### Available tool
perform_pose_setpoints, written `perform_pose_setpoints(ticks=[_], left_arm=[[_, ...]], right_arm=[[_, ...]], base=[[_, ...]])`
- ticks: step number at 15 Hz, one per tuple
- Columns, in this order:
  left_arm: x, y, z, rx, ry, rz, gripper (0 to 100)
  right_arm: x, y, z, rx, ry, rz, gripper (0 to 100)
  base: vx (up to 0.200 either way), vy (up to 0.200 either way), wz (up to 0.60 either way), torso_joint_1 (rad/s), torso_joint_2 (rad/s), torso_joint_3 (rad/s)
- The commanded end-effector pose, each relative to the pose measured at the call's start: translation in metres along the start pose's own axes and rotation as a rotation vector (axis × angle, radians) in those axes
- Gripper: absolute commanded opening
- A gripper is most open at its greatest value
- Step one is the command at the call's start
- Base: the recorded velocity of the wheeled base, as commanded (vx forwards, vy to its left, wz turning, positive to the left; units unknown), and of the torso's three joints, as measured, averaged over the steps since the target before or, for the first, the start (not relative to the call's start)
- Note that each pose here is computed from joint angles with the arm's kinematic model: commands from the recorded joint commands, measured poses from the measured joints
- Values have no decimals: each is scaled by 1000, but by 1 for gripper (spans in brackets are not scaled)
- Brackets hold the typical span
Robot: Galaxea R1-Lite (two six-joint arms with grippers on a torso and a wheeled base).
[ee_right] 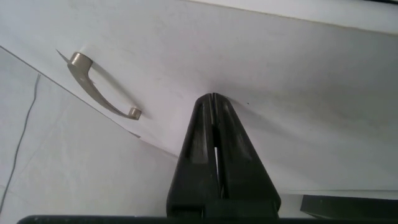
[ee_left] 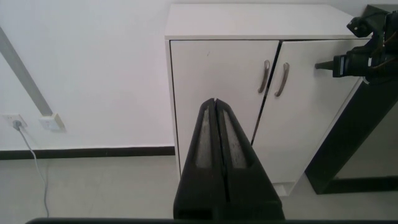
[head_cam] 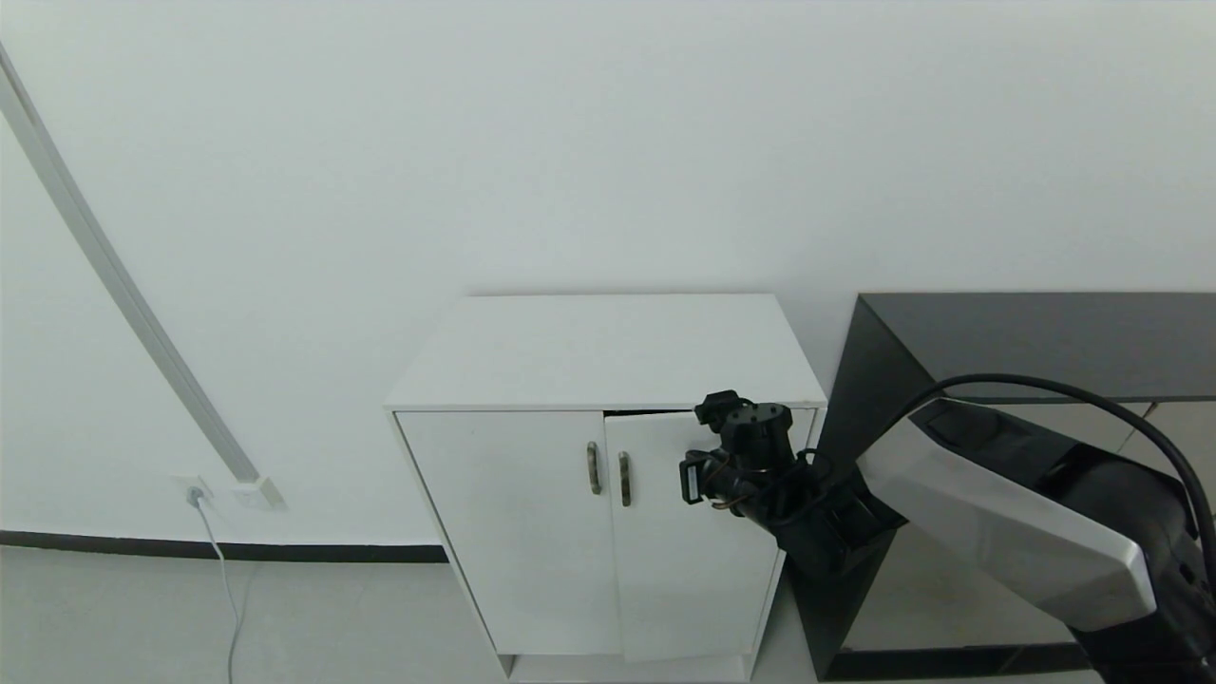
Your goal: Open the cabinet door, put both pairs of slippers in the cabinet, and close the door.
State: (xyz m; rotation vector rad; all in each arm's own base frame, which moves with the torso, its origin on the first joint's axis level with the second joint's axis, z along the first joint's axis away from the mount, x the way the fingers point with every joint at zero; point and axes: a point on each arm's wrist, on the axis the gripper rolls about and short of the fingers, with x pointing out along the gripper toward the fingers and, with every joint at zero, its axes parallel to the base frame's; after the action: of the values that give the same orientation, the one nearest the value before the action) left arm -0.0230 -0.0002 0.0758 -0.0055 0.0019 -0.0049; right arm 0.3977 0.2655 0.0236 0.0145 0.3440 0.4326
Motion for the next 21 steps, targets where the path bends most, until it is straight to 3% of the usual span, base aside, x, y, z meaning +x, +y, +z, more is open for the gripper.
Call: perform_pose_setpoints(ticks=[1,21], left_arm=[[0,0,0,1,0,0,0],[0,0,0,1,0,0,0]], right_arm=[[1,0,0,0,-1,1,0],[7,-3,1,-10,-18,-9,0]], base=[[0,0,0,0,0,0],[0,0,0,0,0,0]])
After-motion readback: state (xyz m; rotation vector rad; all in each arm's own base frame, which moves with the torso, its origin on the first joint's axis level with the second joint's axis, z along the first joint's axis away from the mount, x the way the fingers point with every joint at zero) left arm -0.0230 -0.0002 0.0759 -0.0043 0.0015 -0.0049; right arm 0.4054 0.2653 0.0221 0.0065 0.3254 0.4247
